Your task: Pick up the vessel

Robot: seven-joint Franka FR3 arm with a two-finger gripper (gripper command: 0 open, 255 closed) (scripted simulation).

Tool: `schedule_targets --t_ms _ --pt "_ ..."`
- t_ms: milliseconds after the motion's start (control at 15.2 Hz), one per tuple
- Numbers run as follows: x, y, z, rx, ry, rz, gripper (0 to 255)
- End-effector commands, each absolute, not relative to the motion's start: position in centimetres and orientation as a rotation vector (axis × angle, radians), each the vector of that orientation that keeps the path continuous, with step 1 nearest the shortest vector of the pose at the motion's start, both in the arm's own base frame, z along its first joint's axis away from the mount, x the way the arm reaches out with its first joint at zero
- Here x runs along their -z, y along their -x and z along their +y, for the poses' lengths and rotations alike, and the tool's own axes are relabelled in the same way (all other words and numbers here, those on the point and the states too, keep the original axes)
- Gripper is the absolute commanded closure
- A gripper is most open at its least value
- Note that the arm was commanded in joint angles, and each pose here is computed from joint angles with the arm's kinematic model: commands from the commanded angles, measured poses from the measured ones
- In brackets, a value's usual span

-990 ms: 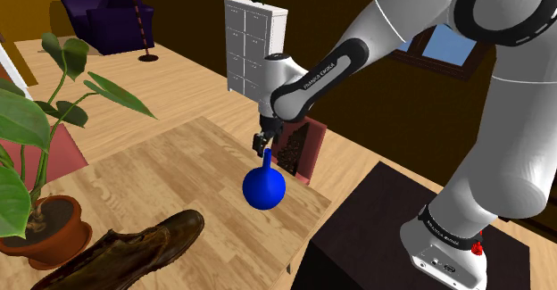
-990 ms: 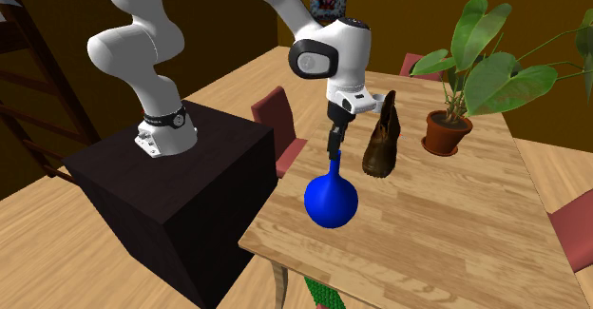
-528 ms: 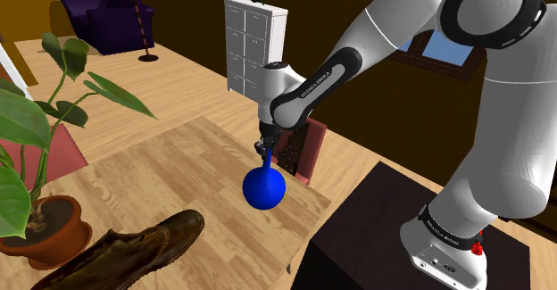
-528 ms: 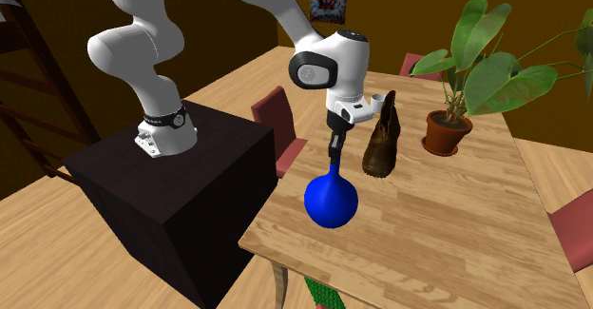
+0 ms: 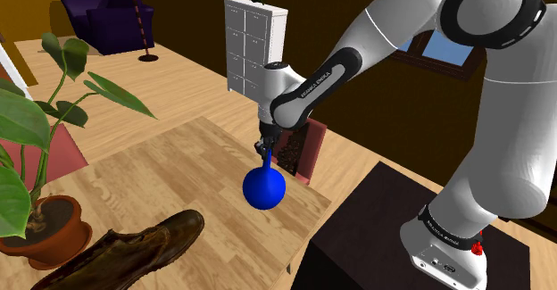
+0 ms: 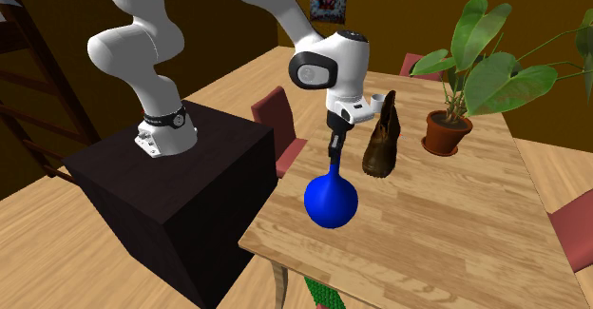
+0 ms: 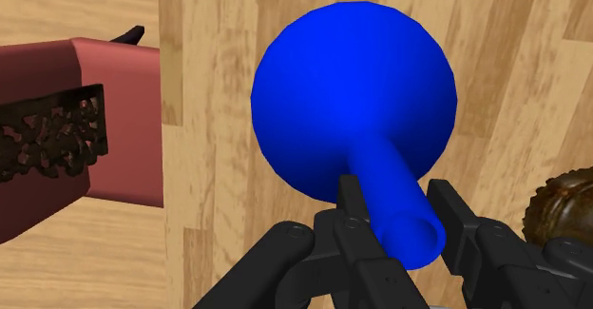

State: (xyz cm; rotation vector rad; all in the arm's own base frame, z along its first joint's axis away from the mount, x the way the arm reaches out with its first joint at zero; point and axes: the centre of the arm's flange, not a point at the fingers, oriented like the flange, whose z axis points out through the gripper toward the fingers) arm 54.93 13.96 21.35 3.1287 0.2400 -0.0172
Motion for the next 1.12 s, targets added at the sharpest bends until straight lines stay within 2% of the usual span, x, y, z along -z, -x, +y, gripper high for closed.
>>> schedule_targets --t_ms 0,1056 --pt "-21.9 -54.9 14.0 0.016 -3.129 0.240 255" --pt "-29.4 -54.9 14.0 0.016 -3.129 0.240 255"
